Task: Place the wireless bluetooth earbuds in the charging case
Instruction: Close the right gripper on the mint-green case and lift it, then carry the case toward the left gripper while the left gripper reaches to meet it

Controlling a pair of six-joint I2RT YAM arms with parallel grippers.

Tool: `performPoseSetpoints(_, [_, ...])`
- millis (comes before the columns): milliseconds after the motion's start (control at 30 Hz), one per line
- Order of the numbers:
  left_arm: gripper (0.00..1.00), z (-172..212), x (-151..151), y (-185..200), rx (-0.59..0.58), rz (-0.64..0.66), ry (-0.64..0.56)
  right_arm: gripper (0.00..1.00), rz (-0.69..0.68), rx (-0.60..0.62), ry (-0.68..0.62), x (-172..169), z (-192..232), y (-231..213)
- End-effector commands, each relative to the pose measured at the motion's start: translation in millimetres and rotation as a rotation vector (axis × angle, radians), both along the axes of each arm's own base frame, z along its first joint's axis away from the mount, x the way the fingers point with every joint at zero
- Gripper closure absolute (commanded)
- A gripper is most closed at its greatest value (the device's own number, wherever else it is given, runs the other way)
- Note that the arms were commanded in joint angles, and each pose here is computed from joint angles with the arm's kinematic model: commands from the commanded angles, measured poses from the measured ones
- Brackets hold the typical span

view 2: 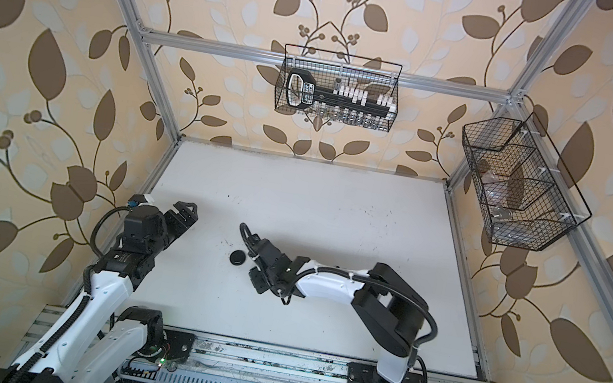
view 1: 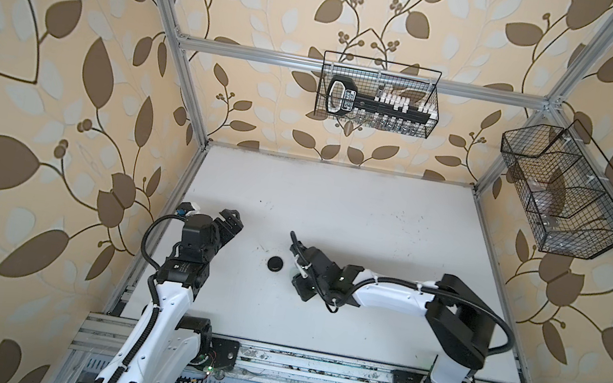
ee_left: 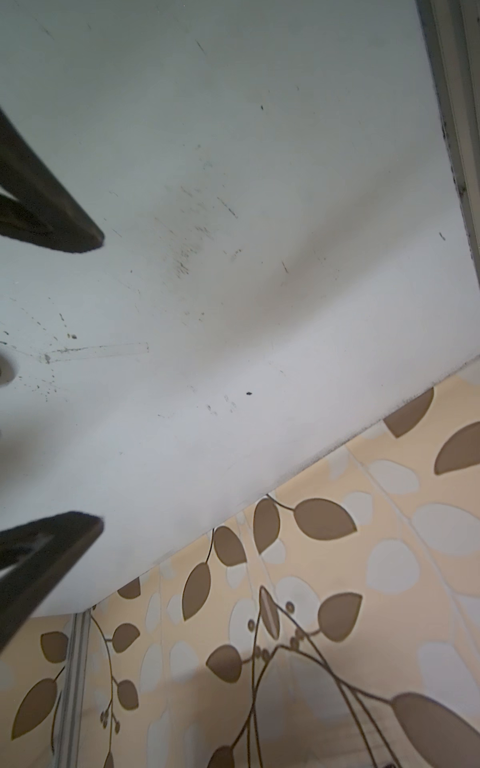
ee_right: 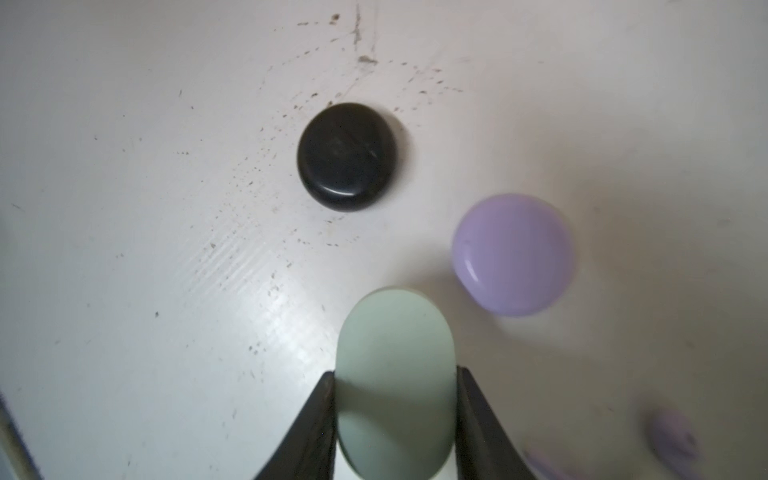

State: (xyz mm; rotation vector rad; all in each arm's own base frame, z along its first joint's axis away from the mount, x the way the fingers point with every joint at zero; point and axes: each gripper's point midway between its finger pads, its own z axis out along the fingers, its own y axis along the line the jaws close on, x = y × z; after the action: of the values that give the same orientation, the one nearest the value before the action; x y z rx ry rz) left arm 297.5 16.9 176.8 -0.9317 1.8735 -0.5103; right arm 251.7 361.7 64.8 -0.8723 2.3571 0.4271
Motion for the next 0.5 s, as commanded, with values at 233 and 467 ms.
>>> performPoseSetpoints(233, [0.05, 125, 31, -74, 0.12, -0.49, -0.434, 0.98, -0.041, 0.383, -0.437, 46, 205, -63])
performPoseSetpoints(467, [0.17, 131, 14, -132, 0.335, -0.772, -0.649, 1.0, 0.137, 0.441, -0.643, 26, 241, -78])
